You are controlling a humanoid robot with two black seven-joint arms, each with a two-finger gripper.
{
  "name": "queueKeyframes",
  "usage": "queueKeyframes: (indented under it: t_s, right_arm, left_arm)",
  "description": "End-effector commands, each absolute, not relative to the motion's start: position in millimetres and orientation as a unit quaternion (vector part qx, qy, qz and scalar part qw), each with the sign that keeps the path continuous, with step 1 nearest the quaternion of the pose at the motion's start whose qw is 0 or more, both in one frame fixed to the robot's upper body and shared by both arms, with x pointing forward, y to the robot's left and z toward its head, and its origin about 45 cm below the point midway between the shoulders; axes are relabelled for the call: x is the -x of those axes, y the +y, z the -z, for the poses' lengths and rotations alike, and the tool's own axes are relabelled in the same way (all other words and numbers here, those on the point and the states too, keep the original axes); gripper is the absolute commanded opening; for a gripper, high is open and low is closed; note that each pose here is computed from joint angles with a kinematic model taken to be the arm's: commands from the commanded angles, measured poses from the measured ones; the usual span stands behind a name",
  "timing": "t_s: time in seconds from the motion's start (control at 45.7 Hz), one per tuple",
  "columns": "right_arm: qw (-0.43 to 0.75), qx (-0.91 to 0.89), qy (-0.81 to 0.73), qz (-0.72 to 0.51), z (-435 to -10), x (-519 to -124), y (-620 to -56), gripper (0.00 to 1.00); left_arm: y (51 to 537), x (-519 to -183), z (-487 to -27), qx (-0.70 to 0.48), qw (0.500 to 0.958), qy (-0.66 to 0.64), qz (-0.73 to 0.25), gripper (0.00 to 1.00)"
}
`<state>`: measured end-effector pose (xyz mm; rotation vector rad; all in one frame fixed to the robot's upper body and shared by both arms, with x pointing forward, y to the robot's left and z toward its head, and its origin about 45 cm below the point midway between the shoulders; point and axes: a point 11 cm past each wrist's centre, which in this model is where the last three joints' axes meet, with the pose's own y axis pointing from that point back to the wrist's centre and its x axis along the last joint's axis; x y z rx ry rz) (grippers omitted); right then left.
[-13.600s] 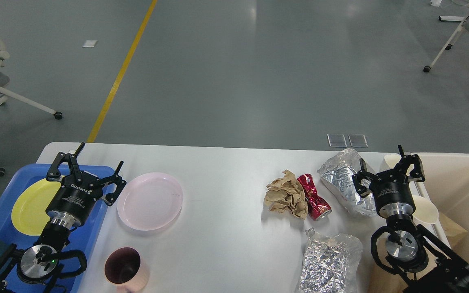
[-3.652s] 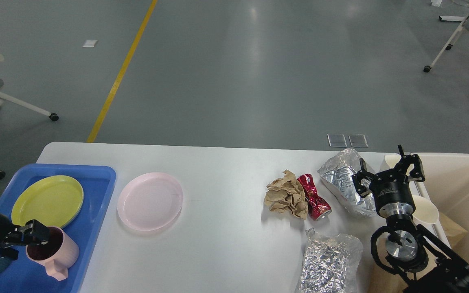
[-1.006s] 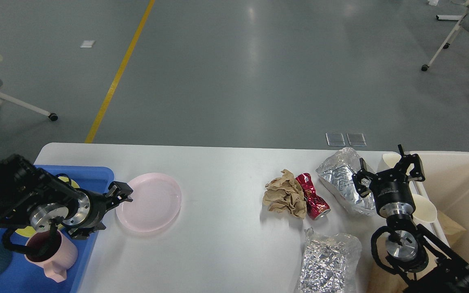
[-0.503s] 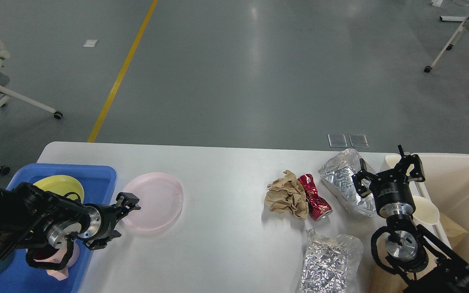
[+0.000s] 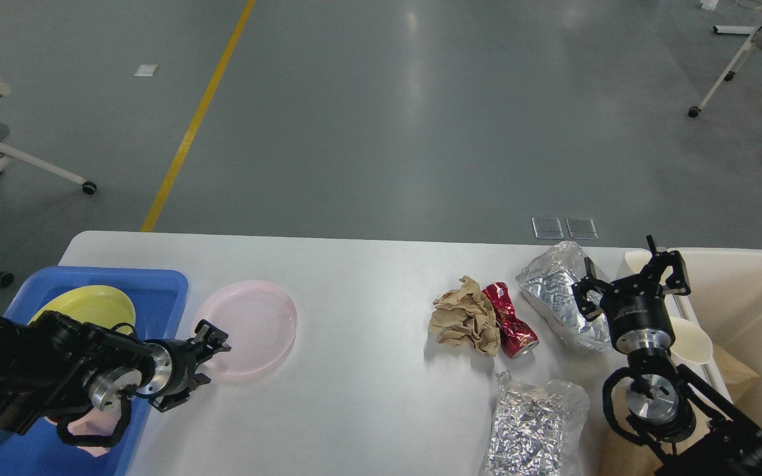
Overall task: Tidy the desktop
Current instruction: 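Lower the left gripper and grasp the pink plate's edge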
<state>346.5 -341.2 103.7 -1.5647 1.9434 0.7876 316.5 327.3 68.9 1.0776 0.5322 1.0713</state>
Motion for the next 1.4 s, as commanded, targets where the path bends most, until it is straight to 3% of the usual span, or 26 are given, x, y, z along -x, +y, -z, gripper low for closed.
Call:
queueKeyframes:
  t_s: [0.0, 0.262, 0.962, 1.071, 1.378]
  right_arm:
    - [0.259, 0.578, 0.717, -0.290, -104, -346, -341, 1.00]
    - [0.260, 0.577, 0.717, -0.291, -104, -346, -341, 1.00]
    - [0.259, 0.578, 0.717, -0.290, -104, -346, -341, 1.00]
    - [0.260, 0.577, 0.717, -0.291, -104, -346, -341, 1.00]
    - [0.259, 0.578, 0.717, -0.290, -104, -346, -341, 1.00]
  left_arm:
    - [331, -317, -68, -0.477, 0.689, 0.245, -0.487, 0.53]
    - [330, -316, -66, -0.477, 0.690, 0.247, -0.484, 0.24]
    - [328, -310, -61, -0.479, 0.691, 0.256, -0.477, 0.11]
    - [326, -309, -61, -0.475, 0.696, 0.262, -0.471, 0.01]
    - [320, -310, -63, -0.469, 0.704, 0.268, -0.461, 0.00]
